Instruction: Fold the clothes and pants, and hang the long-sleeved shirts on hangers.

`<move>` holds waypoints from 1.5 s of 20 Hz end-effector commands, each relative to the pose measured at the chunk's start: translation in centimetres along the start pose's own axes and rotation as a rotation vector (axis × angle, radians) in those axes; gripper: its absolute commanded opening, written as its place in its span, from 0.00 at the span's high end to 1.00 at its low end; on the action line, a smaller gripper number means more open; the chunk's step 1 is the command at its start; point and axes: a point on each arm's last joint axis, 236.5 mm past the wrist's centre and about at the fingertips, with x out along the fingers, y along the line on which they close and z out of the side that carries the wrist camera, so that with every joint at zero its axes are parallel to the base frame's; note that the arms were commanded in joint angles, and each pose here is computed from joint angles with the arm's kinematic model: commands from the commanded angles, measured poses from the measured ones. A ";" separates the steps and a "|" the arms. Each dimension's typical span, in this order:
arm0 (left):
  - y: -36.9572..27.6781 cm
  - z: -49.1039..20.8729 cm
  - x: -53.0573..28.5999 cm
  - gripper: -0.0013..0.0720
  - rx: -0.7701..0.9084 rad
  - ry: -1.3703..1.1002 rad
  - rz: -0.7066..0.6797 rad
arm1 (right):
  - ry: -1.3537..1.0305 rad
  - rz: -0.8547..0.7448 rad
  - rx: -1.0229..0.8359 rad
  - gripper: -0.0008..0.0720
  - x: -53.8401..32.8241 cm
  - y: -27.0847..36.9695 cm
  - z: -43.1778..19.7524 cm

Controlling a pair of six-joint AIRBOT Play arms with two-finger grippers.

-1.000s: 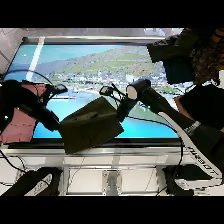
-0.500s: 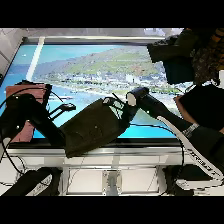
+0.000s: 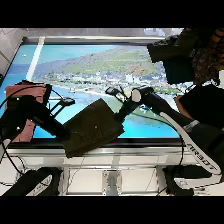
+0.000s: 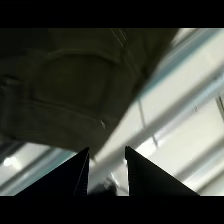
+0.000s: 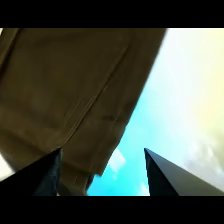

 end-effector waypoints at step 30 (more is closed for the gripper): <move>4.5 4.1 -0.9 0.62 -0.209 -0.211 0.100 | 0.123 0.270 0.409 0.98 6.8 -1.2 2.5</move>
